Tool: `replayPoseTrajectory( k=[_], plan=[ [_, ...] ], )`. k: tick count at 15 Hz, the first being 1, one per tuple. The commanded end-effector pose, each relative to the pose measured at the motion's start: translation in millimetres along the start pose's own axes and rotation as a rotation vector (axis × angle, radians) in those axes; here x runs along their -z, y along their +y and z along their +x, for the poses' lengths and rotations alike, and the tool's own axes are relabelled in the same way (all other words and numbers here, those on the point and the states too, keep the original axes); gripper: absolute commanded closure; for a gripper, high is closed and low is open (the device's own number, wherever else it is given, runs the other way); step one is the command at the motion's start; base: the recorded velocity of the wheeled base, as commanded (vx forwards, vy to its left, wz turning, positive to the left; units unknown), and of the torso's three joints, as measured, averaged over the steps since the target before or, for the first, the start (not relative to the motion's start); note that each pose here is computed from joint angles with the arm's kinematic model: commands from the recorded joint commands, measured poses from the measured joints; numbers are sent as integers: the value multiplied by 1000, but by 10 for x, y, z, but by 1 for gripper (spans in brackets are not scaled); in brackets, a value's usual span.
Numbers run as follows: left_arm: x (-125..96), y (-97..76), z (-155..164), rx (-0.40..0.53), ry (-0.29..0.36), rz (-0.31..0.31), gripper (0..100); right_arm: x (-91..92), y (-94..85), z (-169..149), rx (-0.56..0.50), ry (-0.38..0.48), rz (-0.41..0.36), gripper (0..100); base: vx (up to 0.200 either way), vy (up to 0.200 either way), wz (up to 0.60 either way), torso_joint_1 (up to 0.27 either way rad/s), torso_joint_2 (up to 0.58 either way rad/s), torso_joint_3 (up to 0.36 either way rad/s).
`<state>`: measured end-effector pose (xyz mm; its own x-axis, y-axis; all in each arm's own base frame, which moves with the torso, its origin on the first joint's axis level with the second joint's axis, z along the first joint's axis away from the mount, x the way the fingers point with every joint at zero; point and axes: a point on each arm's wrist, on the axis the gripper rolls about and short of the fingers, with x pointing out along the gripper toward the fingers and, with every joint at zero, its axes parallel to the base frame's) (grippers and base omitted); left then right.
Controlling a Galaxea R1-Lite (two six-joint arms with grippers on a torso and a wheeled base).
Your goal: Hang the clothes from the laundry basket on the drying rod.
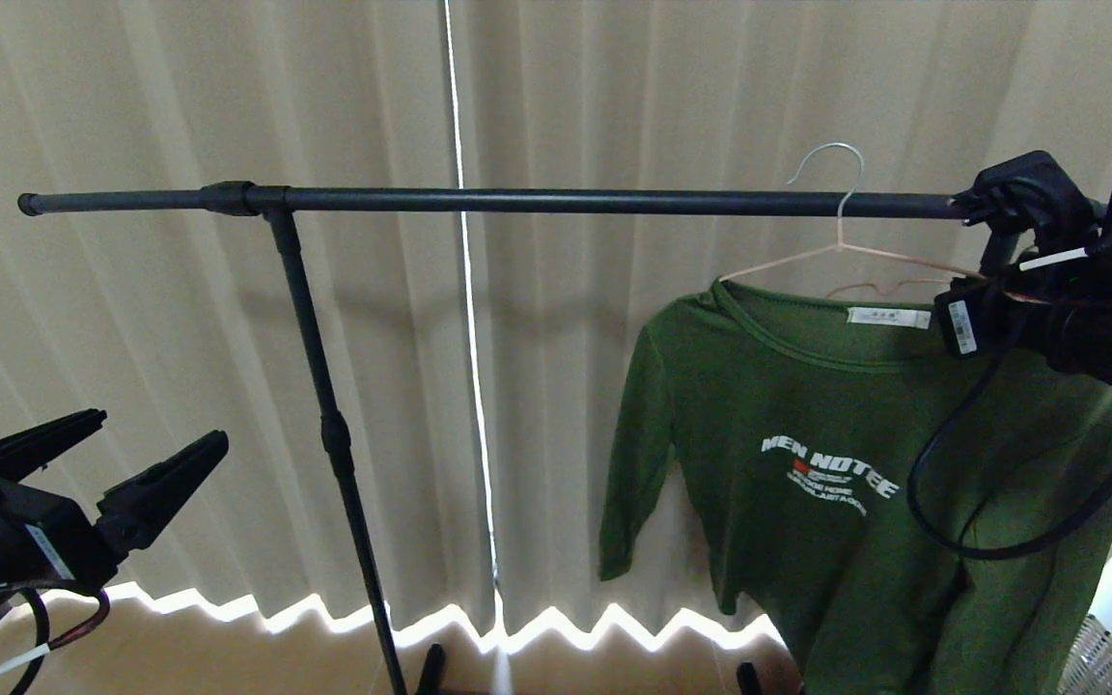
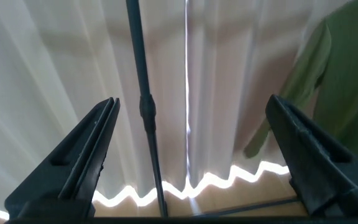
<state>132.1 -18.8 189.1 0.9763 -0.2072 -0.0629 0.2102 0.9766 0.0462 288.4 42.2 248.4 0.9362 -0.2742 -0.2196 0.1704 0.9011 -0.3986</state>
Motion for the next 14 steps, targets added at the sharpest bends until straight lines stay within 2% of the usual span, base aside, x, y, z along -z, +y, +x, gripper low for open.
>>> replayPoseTrajectory(
  k=[1,6,12,14],
  plan=[
    [21,-2,15,2,12,3,0,-6,51,278,36,32,-2,100,0,0,0,0,0,0],
    [44,-7,14,5,21,7,0,18,133,353,33,52,-4,100,0,0,0,0,0,0],
    [53,-11,6,9,22,8,0,-62,602,124,-113,11,-61,100,0,0,0,0,0,0],
    [56,-11,2,9,22,15,0,-28,701,169,-131,22,-76,100,0,0,0,0,0,0]
  ],
)
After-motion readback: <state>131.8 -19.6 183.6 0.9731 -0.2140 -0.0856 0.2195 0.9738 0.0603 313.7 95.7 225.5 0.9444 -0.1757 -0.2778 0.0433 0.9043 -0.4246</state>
